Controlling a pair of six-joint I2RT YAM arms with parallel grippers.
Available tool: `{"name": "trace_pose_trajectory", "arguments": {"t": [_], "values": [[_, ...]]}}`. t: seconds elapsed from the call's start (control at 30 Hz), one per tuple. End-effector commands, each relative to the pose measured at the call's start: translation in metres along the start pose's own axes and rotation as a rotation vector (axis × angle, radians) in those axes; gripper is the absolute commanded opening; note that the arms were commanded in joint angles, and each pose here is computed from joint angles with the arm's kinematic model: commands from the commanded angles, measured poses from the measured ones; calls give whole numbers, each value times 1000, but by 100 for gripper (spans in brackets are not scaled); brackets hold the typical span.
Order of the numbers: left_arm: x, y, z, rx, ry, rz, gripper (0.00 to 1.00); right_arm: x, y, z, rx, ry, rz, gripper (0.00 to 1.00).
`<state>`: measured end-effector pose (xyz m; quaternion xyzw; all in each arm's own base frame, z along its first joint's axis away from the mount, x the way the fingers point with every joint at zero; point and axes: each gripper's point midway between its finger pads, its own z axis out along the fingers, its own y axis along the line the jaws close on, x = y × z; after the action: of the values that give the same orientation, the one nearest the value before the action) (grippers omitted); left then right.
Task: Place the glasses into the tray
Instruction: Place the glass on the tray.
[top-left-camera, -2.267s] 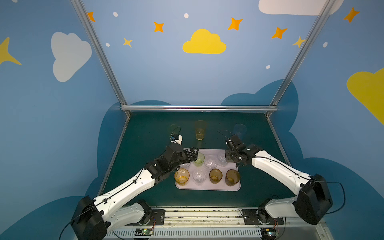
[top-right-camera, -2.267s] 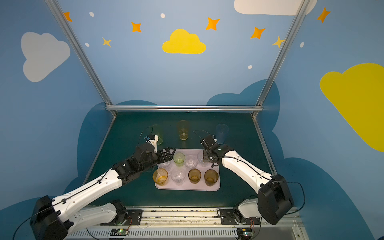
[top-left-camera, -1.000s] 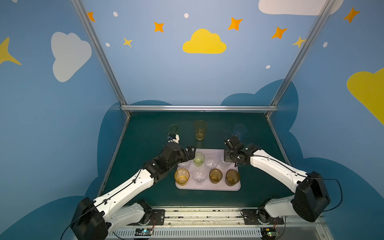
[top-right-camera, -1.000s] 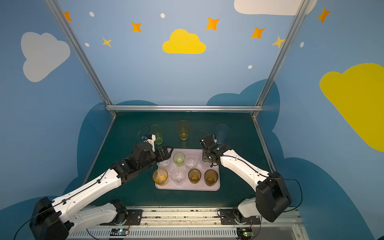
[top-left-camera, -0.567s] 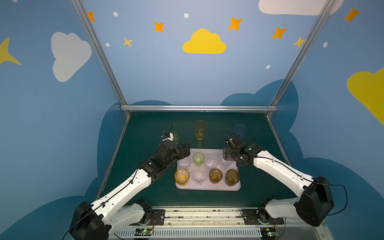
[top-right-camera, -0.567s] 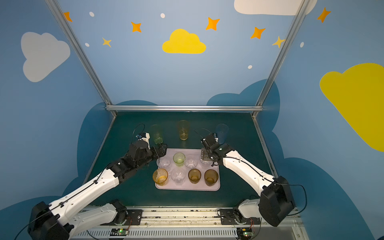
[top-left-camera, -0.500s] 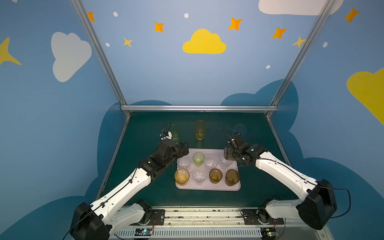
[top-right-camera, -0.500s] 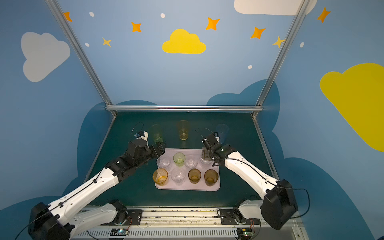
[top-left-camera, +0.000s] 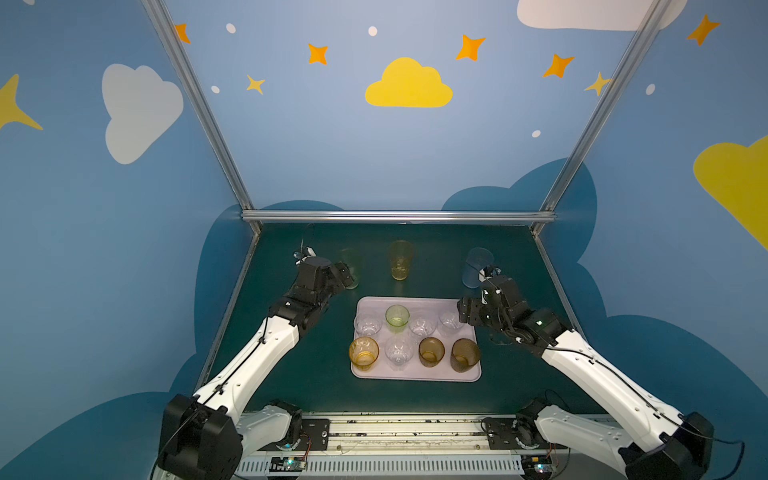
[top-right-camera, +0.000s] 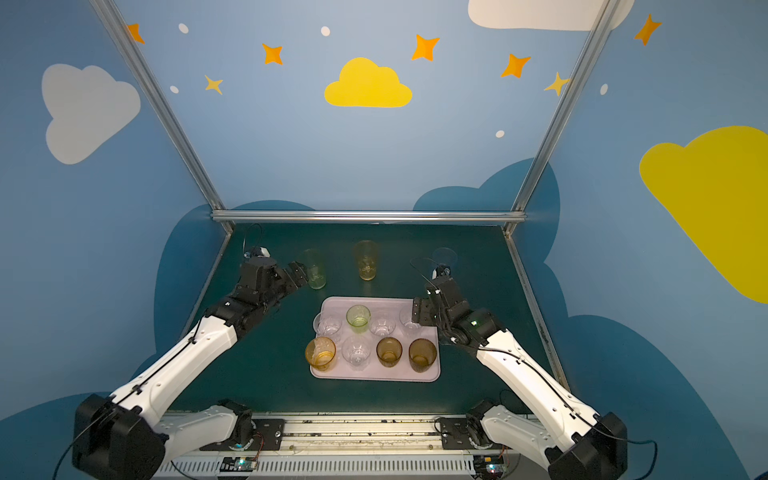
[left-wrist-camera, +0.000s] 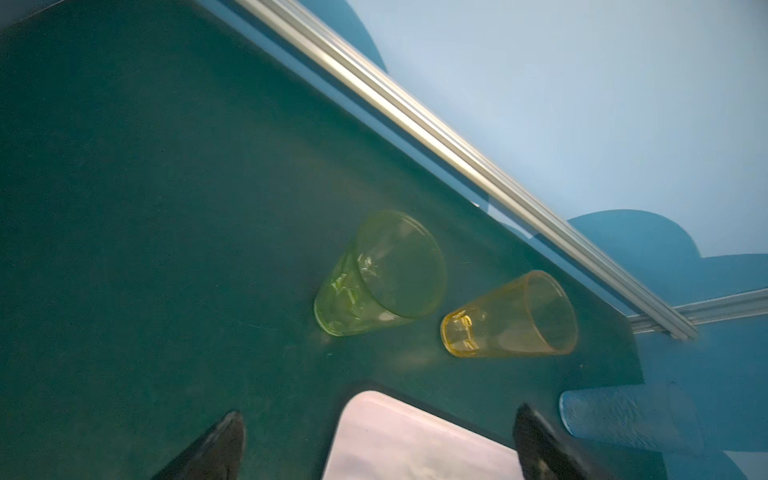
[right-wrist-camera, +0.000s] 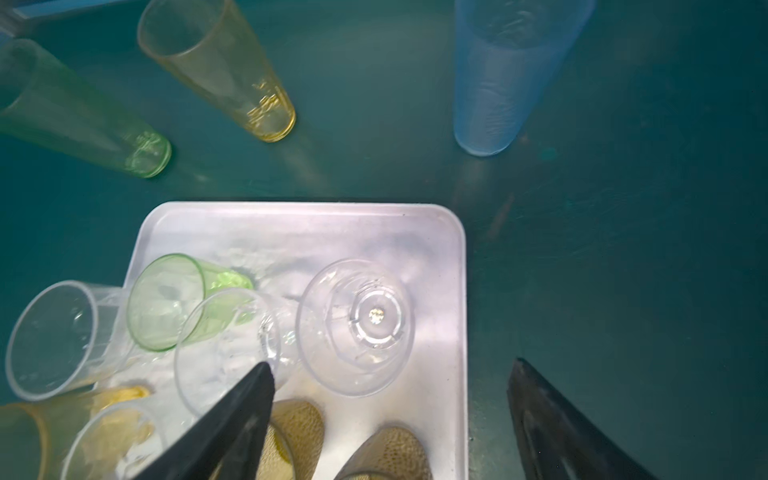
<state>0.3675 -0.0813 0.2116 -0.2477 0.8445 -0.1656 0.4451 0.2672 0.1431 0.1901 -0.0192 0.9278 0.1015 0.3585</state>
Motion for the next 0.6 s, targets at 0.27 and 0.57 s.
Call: {"name": "trace_pose_trajectory", "arguments": {"t": [0.27,0.57], "values": [[-57,38,8,-77,-69,-107,100,5,13,-7,-138,-18,19,88],[-43,45,28,-83,1,-112,100,5,23,-5,-193,-8,6,88]]}}
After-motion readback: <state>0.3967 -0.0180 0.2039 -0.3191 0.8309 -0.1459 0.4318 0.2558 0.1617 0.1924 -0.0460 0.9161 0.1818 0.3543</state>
